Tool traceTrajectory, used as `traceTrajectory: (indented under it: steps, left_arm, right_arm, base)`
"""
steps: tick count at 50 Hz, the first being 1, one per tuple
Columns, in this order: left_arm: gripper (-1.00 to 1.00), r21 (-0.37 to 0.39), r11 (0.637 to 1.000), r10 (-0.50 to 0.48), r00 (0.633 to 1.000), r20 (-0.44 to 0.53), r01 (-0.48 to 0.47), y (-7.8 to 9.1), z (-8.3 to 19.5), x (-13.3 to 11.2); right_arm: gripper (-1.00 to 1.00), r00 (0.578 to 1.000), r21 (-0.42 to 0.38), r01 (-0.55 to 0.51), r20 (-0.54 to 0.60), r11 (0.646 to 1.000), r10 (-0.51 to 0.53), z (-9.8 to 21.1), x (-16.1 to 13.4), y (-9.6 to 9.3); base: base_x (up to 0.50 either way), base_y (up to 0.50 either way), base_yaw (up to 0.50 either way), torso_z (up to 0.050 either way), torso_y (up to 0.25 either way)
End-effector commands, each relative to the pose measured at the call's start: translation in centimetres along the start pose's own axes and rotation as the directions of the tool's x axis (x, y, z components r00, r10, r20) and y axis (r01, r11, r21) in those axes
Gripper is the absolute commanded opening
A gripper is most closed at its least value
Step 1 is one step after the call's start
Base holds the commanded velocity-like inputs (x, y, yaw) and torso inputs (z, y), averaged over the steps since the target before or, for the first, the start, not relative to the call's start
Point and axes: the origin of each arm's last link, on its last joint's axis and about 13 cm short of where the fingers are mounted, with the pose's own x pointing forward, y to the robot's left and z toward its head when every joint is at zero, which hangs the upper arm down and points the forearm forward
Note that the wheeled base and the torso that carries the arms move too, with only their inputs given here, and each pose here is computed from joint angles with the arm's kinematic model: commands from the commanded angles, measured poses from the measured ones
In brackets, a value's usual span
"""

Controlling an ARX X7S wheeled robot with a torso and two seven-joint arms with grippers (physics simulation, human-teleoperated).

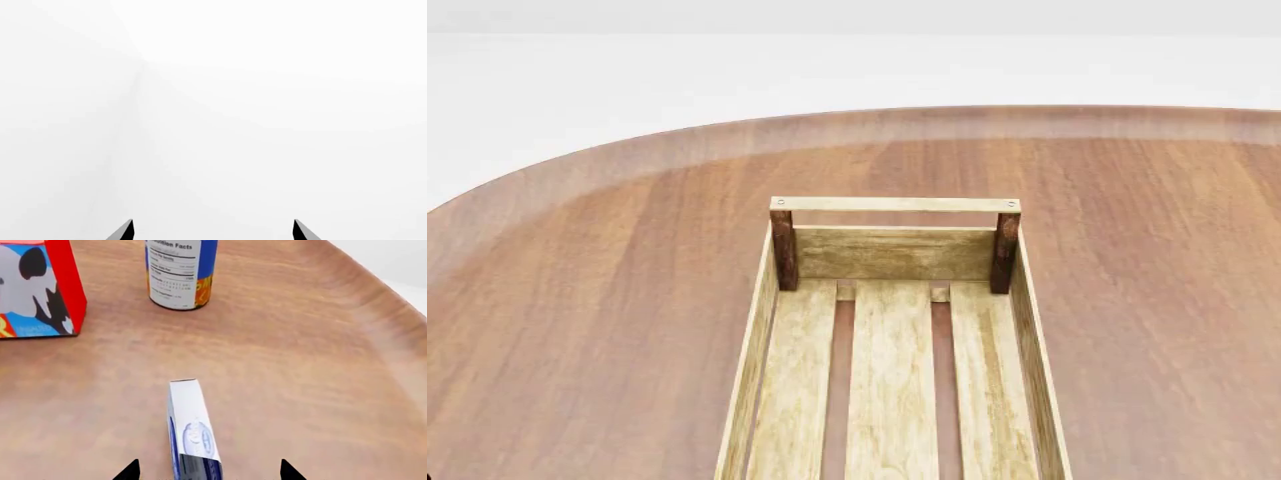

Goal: Pick up the cream cheese and put it in the tray.

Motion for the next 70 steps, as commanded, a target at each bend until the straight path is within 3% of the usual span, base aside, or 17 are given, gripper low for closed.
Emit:
traceTrajectory:
  steps: [1, 7, 8, 19, 30, 49, 70]
  left_arm:
    - [1.0, 0.002, 1.0, 0.002, 1.0, -0.002, -0.002, 0.0, 0.0, 0.0]
    - [1.0, 0.001, 1.0, 0.002, 1.0, -0.001, -0.002, 0.0, 0.0, 0.0]
    - [1.0, 0.001, 1.0, 0.002, 1.0, -0.001, -0.002, 0.0, -0.1, 0.0]
    - [1.0, 0.001, 1.0, 0.003, 1.0, -0.001, -0.003, 0.0, -0.1, 0.1]
    - [1.0, 0.001, 1.0, 0.005, 1.0, 0.0, -0.005, 0.0, 0.0, 0.1]
    - [1.0, 0.005, 1.0, 0.009, 1.0, -0.006, -0.009, 0.1, -0.1, 0.2]
    - [1.0, 0.004, 1.0, 0.012, 1.0, -0.006, -0.012, 0.1, -0.1, 0.2]
  right_arm:
    - [1.0, 1.0, -0.001, -0.004, -0.015, 1.0, 0.004, -0.3, 0.2, 0.2]
    - [1.0, 1.0, -0.007, -0.02, -0.022, 1.0, 0.019, -0.7, 0.1, 0.5]
    - [-1.0, 0.991, 0.026, -0.128, -0.023, 0.991, 0.128, -0.7, -0.1, 0.6]
    - [-1.0, 0.987, 0.041, -0.152, -0.038, 0.987, 0.154, -0.5, -0.7, 0.7]
    - [-1.0, 0.967, 0.056, -0.242, 0.092, 0.969, 0.237, 1.5, -2.4, -0.2]
    - [-1.0, 0.884, 0.064, -0.35, 0.351, 0.934, 0.308, 5.5, -6.2, -1.3]
    - [-1.0, 0.797, 0.044, -0.441, 0.478, 0.896, 0.368, 9.4, -8.6, -1.4]
  base:
    - [0.0, 0.0, 0.0, 0.0, 0.0]
    - [0.0, 0.0, 0.0, 0.0, 0.0]
    - [0.0, 0.0, 0.0, 0.0, 0.0]
    - [0.0, 0.0, 0.0, 0.0, 0.0]
    - [0.0, 0.0, 0.0, 0.0, 0.0]
    - [0.0, 0.0, 0.0, 0.0, 0.0]
    - [0.0, 0.0, 0.0, 0.0, 0.0]
